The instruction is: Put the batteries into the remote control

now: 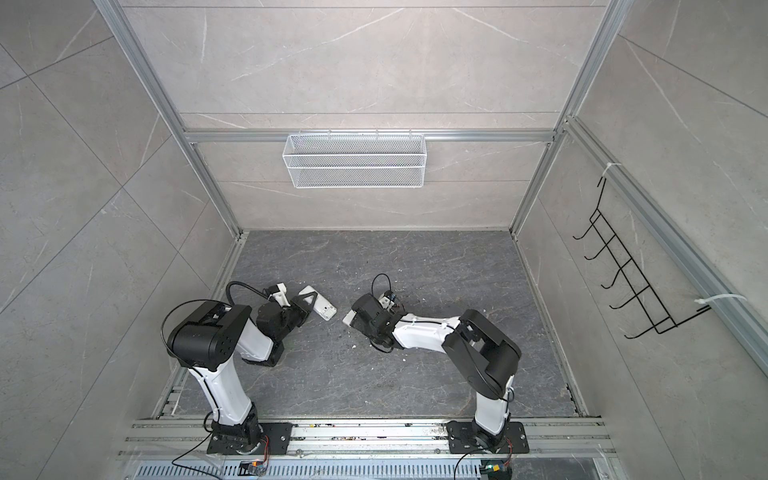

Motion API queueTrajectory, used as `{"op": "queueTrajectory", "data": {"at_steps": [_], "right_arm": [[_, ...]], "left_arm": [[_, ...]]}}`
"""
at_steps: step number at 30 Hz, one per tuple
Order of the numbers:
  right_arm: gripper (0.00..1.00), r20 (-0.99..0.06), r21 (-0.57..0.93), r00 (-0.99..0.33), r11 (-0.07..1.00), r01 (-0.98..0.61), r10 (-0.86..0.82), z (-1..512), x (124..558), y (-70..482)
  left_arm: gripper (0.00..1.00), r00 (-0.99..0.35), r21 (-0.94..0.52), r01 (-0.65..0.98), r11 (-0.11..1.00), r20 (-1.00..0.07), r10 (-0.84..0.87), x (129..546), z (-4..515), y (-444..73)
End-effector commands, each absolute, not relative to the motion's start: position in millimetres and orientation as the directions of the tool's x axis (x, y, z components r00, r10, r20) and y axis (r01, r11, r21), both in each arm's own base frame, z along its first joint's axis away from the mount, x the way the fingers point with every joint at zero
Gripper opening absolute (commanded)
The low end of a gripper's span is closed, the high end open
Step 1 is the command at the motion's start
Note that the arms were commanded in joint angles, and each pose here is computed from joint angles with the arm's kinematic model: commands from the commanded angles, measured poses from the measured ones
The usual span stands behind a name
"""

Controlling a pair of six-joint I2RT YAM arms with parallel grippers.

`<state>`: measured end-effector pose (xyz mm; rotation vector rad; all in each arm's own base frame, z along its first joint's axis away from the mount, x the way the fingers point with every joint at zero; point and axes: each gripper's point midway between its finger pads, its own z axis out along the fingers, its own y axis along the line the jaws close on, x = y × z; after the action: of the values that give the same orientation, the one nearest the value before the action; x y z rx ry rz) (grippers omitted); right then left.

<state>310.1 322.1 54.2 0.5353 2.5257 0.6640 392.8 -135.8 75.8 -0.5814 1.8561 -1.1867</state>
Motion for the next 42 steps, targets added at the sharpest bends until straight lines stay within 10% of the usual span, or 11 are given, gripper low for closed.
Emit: {"op": "queueTrajectory", "data": {"at_steps": [1, 27, 42], "right_arm": [[0.71, -0.453, 0.446, -0.819, 0.885, 0.135, 0.353, 69.3, 301.6, 295.3], [0.74, -0.312, 0.927, -0.782, 0.354, -0.126, 0.539, 199.3, 346.8, 401.8], [0.45, -0.233, 0.954, -0.769, 0.293, -0.062, 0.596, 203.2, 370.5, 419.2]], "left_arm": [[0.0, -0.564, -0.897, 0.193, 0.397, -0.433, -0.703, 395.8, 112.3, -156.4], [0.0, -0.52, -0.983, 0.058, -0.175, 0.12, -0.845, 399.5, 208.8, -169.3], [0.0, -0.538, -0.971, 0.063, -0.232, 0.163, -0.827, 384.7, 224.3, -176.8]]}}
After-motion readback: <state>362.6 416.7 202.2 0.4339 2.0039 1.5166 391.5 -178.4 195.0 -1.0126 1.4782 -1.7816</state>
